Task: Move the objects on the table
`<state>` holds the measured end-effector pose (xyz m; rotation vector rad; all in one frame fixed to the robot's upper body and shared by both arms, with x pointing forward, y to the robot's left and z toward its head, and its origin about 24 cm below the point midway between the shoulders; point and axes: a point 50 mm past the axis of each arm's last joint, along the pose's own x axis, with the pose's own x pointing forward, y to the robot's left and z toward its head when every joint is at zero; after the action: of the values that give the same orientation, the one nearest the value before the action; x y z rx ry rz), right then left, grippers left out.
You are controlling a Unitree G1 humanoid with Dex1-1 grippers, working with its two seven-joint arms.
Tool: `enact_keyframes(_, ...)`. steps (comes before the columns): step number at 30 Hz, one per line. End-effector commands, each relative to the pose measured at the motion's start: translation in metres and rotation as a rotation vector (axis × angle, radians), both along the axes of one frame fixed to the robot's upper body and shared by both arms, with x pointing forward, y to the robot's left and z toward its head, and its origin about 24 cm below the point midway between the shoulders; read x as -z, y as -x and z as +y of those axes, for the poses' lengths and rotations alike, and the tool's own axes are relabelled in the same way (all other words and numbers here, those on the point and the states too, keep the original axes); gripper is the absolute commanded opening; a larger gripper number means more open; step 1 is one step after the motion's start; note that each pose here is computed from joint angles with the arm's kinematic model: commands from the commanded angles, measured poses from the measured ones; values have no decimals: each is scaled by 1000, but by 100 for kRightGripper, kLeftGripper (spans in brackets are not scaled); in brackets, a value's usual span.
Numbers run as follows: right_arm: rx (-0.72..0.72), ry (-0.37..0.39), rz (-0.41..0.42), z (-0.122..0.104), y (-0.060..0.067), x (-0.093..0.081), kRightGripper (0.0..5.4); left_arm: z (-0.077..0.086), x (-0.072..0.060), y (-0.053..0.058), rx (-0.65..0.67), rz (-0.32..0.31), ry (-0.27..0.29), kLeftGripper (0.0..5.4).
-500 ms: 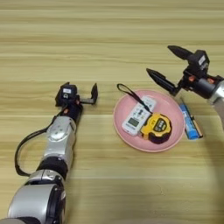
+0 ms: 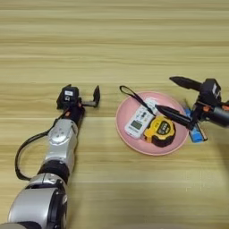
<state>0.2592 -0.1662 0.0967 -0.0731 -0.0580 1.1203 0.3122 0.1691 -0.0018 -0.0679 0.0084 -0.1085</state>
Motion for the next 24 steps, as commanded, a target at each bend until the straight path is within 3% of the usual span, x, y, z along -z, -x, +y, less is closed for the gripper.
enact_keyframes(1,-60,85,53,-4,13,11,538,-2,-1,-2,1,0,4,540)
enact_keyframes(6,-65,170,90,-7,19,25,538,-2,0,-1,0,3,5,540)
enact_keyframes(11,-33,218,109,-8,17,33,538,-3,-1,-2,2,-1,6,540)
enact_keyframes(24,11,284,138,1,10,49,538,-4,-2,-2,3,-11,10,540)
